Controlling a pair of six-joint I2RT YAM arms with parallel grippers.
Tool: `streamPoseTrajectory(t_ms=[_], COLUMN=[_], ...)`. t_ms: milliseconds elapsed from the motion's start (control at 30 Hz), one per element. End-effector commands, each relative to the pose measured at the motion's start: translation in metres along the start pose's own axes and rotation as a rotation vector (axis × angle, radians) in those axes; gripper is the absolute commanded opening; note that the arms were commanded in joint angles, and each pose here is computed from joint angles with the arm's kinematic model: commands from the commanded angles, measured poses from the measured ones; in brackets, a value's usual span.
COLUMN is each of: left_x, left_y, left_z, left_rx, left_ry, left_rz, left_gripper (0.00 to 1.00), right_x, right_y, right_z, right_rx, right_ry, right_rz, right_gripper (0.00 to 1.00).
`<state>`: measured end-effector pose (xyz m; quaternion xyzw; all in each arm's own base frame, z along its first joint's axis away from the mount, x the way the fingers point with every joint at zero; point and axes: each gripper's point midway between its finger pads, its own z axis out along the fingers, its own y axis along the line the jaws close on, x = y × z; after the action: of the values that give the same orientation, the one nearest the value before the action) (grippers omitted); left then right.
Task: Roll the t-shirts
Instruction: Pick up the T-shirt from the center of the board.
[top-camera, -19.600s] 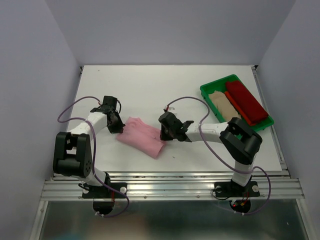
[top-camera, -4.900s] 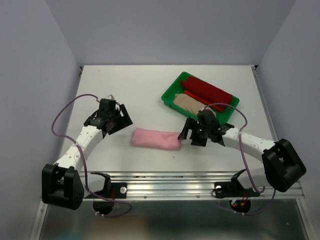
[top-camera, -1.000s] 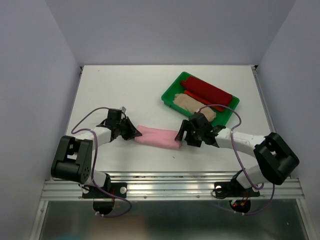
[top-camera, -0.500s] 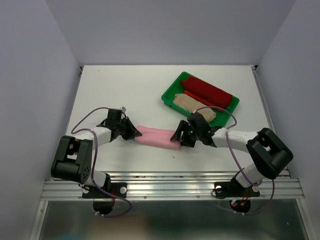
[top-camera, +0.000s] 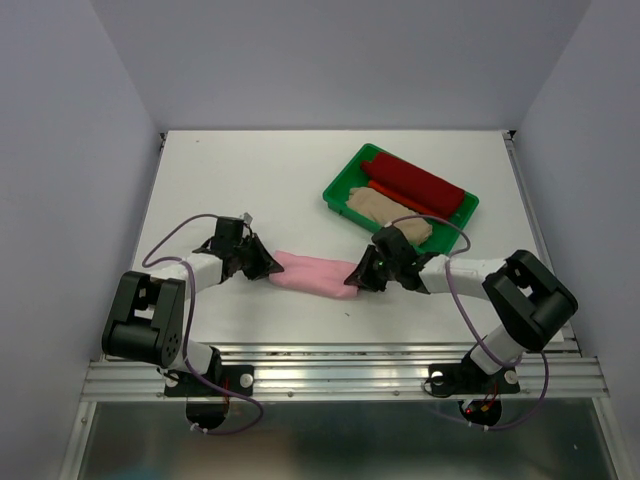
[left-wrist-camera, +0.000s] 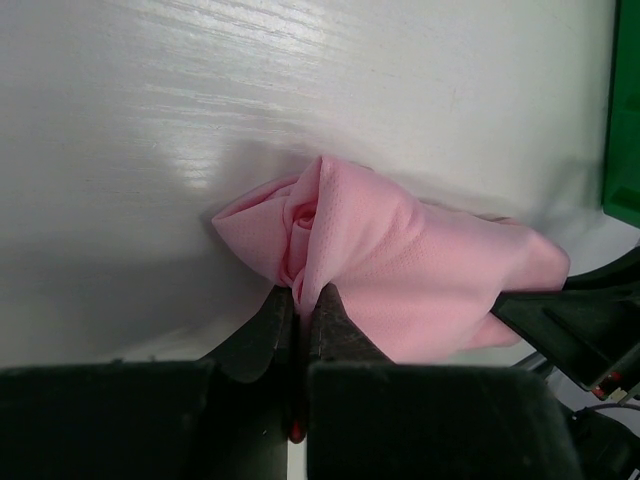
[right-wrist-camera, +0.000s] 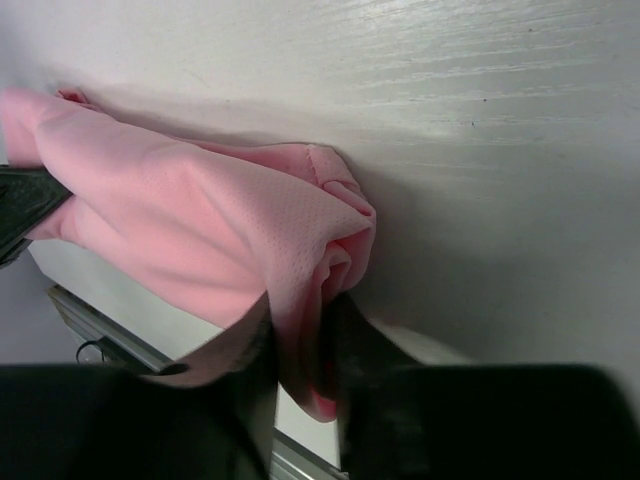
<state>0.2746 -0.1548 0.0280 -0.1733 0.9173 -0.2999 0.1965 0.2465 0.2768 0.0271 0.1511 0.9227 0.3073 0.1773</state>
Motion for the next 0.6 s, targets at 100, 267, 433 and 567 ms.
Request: streamPoseTrajectory(t_ms=[100,267,433,567], left_x=[-0.005,-0.018,-0.037,-0.049], left_y=[-0.001,-0.022,-0.047,-0.068], left_z=[-0.001,-0.007,-0.016,-0.023], left_rx=[-0.031,-0.014,0.018,0.062], left_ry=[-0.002,-0.020,-0.055,-0.069], left_rz=[0.036,0.078,0.104,0.122], left_gripper=[0.00,0.00,0.00,0.00], right_x=[0.003,-0.014,-0.029,-0.037], right_y=[-0.029,-0.014,-0.002,0.009], right_z=[0.003,-0.013,-0.028,-0.035], right_rx=[0.108,0.083,0.072,0.054], right_ry=[-0.023,-0.096,-0.158,-0.182], right_rz=[-0.005,-0.054,-0.076,-0.086], right_gripper=[0.01,0.01,0.01,0.01])
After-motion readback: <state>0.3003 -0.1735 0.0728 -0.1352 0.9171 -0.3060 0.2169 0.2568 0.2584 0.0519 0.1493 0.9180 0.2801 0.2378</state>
